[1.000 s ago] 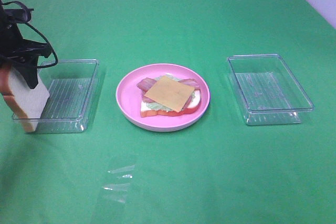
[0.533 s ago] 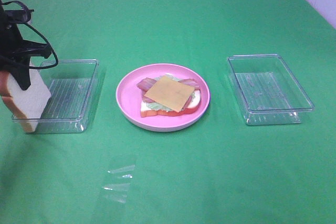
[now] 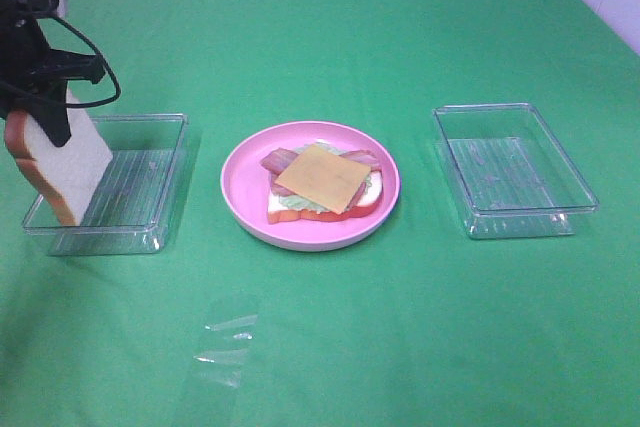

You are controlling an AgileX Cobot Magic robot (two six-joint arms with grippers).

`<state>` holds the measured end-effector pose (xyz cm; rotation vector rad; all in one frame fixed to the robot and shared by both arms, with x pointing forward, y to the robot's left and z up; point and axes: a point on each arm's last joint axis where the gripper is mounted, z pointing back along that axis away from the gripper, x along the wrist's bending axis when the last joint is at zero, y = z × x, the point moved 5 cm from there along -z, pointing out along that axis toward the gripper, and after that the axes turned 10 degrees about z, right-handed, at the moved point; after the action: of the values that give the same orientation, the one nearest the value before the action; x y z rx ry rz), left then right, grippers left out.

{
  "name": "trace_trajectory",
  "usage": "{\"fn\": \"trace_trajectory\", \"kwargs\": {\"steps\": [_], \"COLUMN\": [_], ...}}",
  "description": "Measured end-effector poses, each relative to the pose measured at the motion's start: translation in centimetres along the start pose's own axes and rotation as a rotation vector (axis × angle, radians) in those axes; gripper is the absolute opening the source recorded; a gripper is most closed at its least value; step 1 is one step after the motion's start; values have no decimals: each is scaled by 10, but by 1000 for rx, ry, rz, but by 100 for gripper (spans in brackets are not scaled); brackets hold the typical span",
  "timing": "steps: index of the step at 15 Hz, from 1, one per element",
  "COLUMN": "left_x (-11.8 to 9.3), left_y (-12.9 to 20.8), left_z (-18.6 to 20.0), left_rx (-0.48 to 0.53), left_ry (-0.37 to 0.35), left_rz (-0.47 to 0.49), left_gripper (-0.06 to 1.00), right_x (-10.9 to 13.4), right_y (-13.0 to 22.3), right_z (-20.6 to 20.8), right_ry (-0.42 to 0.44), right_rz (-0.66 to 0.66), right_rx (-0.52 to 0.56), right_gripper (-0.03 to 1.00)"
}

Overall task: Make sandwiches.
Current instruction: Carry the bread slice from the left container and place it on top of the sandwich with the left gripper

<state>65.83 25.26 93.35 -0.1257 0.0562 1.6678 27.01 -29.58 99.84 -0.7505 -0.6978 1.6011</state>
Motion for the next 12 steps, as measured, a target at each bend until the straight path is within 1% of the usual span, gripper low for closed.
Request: {"fn": "trace_trajectory", "kwargs": {"steps": [2, 4, 6, 7, 9, 10, 12], "left_x": [-6, -14, -25, -39, -67, -87, -126], "left_y": [2, 5, 9, 12, 16, 18, 21], "left_z": [13, 36, 57, 66, 67, 65, 46], "left_rx": [-28, -74, -116, -121, -101, -80, -32], "left_ry": [17, 70, 141, 244, 408, 501, 645], "left_rz": [-9, -3, -26, -52, -90, -118, -164], "left_gripper": [18, 18, 18, 18, 18, 18, 18], "right_x": [0, 1, 1, 1, 1, 1, 1], "right_y": [0, 0, 0, 0, 0, 0, 0], "right_z": [0, 0, 0, 0, 0, 0, 0], "right_ry": [0, -6, -6, -6, -6, -6, -6], "right_rz": [0, -2, -2, -2, -2, -2, -2], "right_rx": [0, -1, -1, -1, -1, -1, -1], "right_gripper": [89, 89, 89, 89, 89, 89, 89]}}
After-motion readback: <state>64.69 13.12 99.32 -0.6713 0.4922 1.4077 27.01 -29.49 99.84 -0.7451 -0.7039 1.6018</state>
